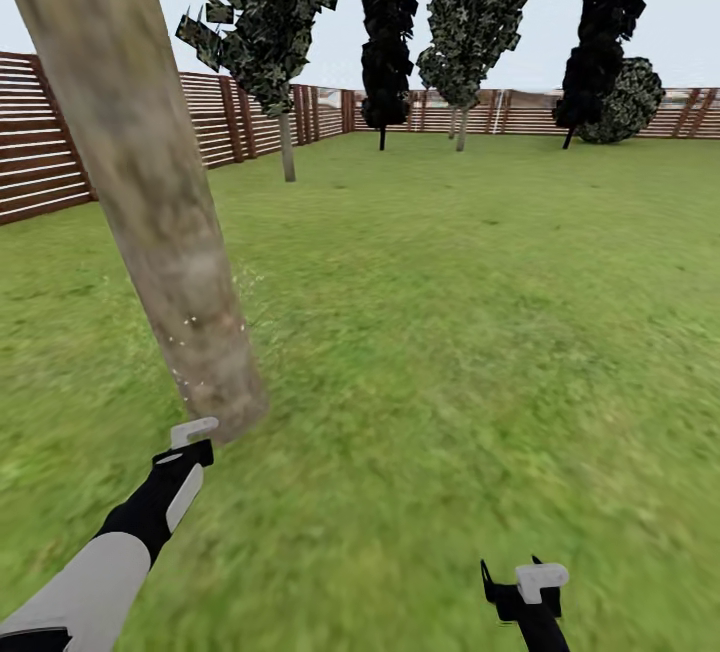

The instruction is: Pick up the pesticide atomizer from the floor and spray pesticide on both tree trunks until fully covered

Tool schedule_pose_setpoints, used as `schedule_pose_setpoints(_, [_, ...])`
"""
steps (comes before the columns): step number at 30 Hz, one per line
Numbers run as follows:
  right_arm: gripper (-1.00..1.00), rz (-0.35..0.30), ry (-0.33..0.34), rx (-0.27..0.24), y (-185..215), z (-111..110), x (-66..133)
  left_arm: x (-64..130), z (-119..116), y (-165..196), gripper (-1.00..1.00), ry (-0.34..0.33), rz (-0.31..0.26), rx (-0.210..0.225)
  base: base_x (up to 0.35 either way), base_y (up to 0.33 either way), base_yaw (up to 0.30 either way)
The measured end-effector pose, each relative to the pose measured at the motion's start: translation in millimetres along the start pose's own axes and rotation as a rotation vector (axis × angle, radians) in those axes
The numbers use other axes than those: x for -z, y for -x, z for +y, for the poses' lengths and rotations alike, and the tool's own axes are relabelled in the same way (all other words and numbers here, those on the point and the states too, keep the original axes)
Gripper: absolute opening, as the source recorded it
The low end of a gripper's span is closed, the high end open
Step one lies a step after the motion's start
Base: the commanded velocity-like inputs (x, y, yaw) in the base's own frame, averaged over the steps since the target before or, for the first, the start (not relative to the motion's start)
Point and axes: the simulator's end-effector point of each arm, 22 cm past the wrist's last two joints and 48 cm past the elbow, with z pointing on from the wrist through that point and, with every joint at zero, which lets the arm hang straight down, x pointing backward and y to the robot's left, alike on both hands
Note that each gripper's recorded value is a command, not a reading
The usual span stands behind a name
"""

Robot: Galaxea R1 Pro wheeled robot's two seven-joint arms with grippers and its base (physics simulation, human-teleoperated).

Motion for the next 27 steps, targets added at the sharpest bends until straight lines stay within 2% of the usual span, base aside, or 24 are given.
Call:
schedule_pose_setpoints(11, [1.0, 0.0, 0.0, 0.0, 0.0, 0.2, 0.0, 0.5, -2.8, -2.0, -1.0, -0.006, 0.007, 0.007, 0.188, -0.214, 0.253])
schedule_pose_setpoints(15, [1.0, 0.0, 0.0, 0.0, 0.0, -0.2, 0.0, -1.3, 3.2, -5.7, -1.0, 0.003, 0.018, 0.001, 0.188, -0.214, 0.069])
schedule_pose_setpoints(19, [1.0, 0.0, 0.0, 0.0, 0.0, -0.2, 0.0, -0.6, 7.6, -31.8, -1.0, 0.005, 0.136, -0.041, 0.204, -0.21, 0.002])
schedule_pose_setpoints(22, [1.0, 0.0, 0.0, 0.0, 0.0, -0.3, 0.0, 2.1, -2.6, -38.4, -1.0, -0.013, 0.157, -0.052, 0.239, -0.191, 0.0])
schedule_pose_setpoints(25, [1.0, 0.0, 0.0, 0.0, 0.0, -0.3, 0.0, 10.1, -34.0, -46.3, -1.0, -0.056, 0.17, -0.044, 0.137, -0.1, 0.0])
schedule_pose_setpoints(27, [1.0, 0.0, 0.0, 0.0, 0.0, -0.2, 0.0, 10.1, -33.4, -44.1, -1.0, -0.054, 0.163, -0.054, 0.014, -0.01, 0.0])
